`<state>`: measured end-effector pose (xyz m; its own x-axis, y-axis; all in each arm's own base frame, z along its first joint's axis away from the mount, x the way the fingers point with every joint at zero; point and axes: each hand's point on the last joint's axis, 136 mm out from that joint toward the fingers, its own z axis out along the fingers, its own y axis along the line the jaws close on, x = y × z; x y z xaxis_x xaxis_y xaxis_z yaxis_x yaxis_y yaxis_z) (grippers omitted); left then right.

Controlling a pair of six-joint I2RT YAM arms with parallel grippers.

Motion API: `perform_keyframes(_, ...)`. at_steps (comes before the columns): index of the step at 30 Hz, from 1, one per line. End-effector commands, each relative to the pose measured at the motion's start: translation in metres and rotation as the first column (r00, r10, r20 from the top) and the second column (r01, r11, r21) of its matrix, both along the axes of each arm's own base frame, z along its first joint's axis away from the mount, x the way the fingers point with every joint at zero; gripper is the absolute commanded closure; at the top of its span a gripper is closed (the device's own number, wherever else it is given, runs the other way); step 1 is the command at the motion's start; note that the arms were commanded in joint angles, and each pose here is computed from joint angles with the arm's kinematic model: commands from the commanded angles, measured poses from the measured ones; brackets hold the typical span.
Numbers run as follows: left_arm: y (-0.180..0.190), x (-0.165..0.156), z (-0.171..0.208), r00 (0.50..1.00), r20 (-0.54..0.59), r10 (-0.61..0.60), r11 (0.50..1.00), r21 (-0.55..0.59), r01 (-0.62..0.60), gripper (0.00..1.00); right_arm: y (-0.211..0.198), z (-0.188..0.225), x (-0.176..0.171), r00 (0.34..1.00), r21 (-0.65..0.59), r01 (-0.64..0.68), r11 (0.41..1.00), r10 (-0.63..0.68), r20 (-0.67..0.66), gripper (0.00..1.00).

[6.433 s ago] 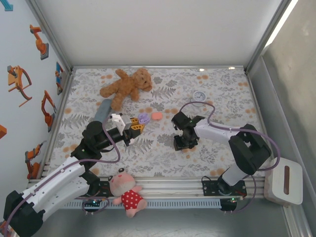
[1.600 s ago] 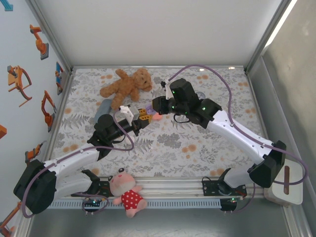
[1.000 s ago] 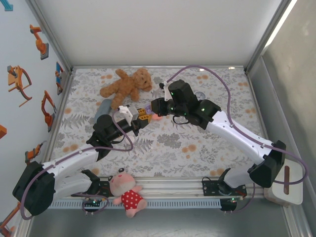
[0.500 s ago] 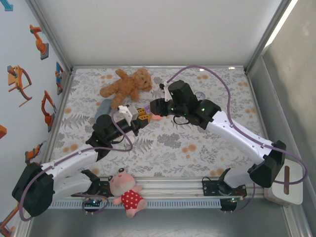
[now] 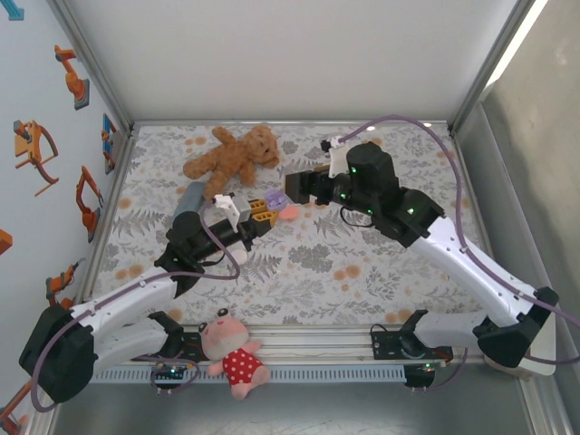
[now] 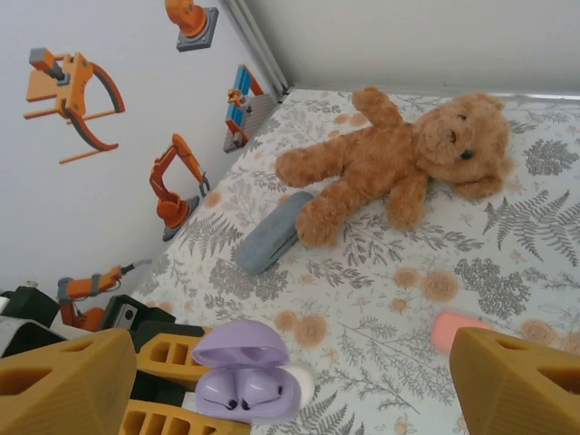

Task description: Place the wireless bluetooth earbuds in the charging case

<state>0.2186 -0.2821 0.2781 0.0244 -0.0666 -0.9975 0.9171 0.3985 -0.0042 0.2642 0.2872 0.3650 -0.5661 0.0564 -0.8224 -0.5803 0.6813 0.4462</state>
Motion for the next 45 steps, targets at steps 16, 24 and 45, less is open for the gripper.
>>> perform_keyframes(16,0.004,-0.027,0.035,0.994,0.058,-0.096,0.99,-0.095,0.101,1.0,0.054,-0.014,-0.036,0.911,0.203,-0.375,0.905,0.4,-0.102,0.05)
perform_keyframes(24,0.002,-0.026,0.03,0.994,0.044,-0.102,0.991,-0.085,0.106,1.0,0.076,-0.012,-0.047,0.862,0.223,-0.462,0.859,0.493,-0.115,0.14)
perform_keyframes(45,0.003,-0.026,0.024,0.995,0.027,-0.097,0.993,-0.068,0.098,1.0,0.063,0.007,-0.056,0.875,0.185,-0.465,0.866,0.481,-0.052,0.27)
